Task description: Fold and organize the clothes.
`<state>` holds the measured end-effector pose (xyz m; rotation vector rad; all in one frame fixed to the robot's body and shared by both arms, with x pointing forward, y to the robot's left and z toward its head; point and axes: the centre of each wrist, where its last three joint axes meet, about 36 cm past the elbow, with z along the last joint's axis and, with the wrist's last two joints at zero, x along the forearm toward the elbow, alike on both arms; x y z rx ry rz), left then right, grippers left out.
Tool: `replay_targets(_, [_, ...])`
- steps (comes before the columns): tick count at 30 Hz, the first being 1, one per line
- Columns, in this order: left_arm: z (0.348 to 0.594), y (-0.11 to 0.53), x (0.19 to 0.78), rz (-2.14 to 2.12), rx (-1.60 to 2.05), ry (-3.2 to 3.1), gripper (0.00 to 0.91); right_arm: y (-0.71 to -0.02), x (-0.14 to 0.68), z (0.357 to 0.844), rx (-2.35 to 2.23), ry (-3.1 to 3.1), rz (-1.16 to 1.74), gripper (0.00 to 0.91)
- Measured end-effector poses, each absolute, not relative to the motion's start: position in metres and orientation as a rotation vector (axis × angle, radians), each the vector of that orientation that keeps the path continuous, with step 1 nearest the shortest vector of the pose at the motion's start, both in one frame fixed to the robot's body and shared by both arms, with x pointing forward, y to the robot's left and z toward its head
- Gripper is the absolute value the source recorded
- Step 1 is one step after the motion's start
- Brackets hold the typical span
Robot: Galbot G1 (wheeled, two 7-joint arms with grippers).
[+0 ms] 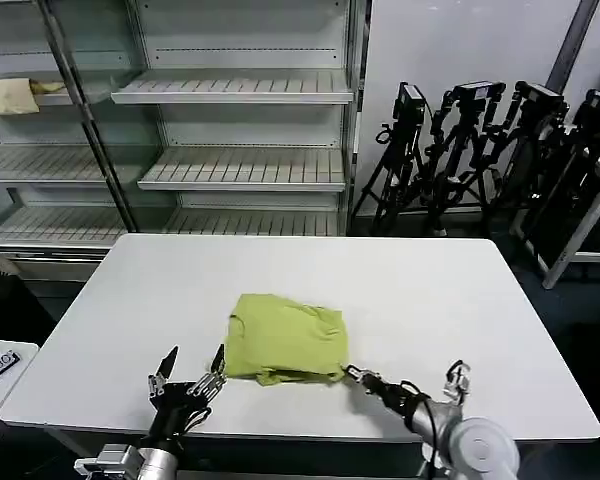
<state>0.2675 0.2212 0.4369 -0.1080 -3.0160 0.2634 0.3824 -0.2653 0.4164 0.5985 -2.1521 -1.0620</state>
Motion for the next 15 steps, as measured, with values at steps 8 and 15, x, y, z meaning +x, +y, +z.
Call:
replay_targets(8, [0.436,0.217,0.27,0.268,-0.119,-3.02,0.907,-0.286,0.383,0.426,0.559,-2.227,-1.003,0.907])
replay_targets(15, [0.438,0.22,0.272,0.244,-0.113,-3.032,0.907,-0.281,0.364,0.438,0.495,-2.449,-0.782,0.907])
